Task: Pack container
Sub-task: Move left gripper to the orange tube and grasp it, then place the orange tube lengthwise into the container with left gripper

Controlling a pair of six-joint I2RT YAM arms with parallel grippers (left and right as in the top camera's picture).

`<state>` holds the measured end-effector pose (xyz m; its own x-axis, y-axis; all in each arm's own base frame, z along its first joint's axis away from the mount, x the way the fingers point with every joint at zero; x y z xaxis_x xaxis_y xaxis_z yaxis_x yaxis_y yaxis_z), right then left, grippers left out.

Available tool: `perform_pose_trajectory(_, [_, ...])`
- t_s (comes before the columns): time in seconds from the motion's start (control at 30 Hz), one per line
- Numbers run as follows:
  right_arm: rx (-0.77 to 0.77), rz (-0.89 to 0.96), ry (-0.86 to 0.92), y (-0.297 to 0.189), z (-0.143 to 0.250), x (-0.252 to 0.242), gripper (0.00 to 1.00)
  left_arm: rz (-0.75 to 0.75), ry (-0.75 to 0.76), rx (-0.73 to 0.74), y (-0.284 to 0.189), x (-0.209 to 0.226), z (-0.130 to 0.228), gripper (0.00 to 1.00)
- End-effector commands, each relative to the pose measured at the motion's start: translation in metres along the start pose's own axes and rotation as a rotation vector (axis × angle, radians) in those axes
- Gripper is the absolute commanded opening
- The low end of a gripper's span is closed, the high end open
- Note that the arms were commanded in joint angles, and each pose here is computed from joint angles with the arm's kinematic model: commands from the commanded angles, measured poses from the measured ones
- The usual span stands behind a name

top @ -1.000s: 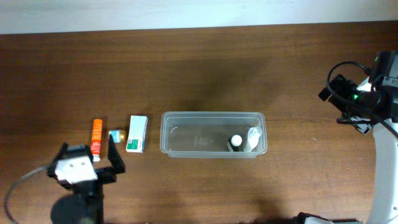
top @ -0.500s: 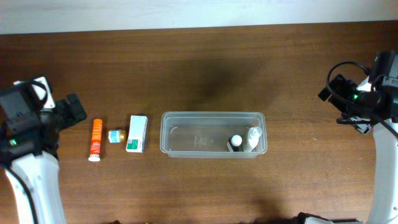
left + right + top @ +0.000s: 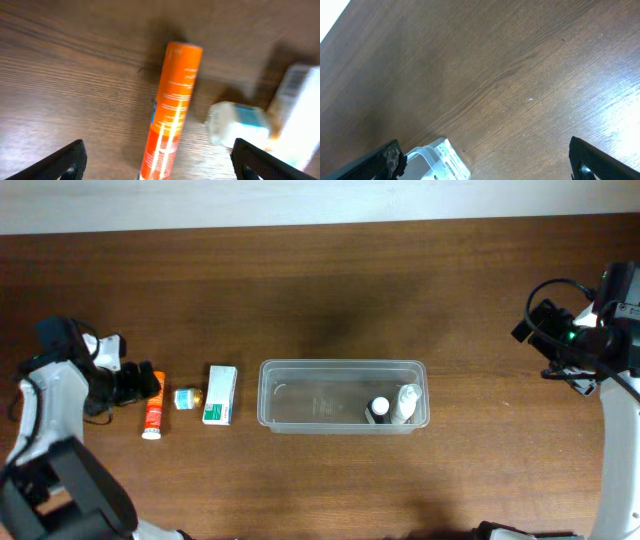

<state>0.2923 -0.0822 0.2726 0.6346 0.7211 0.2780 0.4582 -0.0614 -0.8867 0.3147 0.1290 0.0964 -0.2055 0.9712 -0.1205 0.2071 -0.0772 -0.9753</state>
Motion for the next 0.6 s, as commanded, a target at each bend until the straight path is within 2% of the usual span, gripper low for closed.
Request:
perform_pose_trajectory(0.0, [-0.007, -0.006, 0.010, -0.002, -0.003, 0.000, 0.99, -0.010, 0.101, 0.046, 0.017, -0.001, -0.001, 0.93])
perform_pose_trajectory(0.13, [-0.007, -0.006, 0.010, -0.002, -0.003, 0.000, 0.99, -0.025, 0.172, 0.074, 0.028, -0.011, -0.002, 0.93])
perform_pose_trajectory(0.23, [-0.007, -0.006, 0.010, -0.002, -0.003, 0.000, 0.98, -0.138, 0.224, 0.117, 0.037, -0.011, -0.002, 0.93])
perform_pose_trajectory(0.37, [-0.007, -0.006, 0.010, -0.002, -0.003, 0.000, 0.99, -0.147, 0.234, 0.139, 0.049, -0.013, -0.002, 0.91])
perform_pose_trajectory(0.57, [-0.007, -0.006, 0.010, -0.002, -0.003, 0.000, 0.99, -0.143, 0.224, 0.158, 0.062, -0.012, -0.001, 0.70])
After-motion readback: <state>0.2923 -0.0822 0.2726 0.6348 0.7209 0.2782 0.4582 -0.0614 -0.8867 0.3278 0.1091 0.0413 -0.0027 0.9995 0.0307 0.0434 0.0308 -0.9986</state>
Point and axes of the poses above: each gripper's point midway between its finger pads, its own y axis out along the fingers, its own x axis along the line the jaws close on, z = x × y, the point moved 4 cm from there along -y, back along the fingers, and after that the axes turned 1 degree about y, right-handed, at the moved point
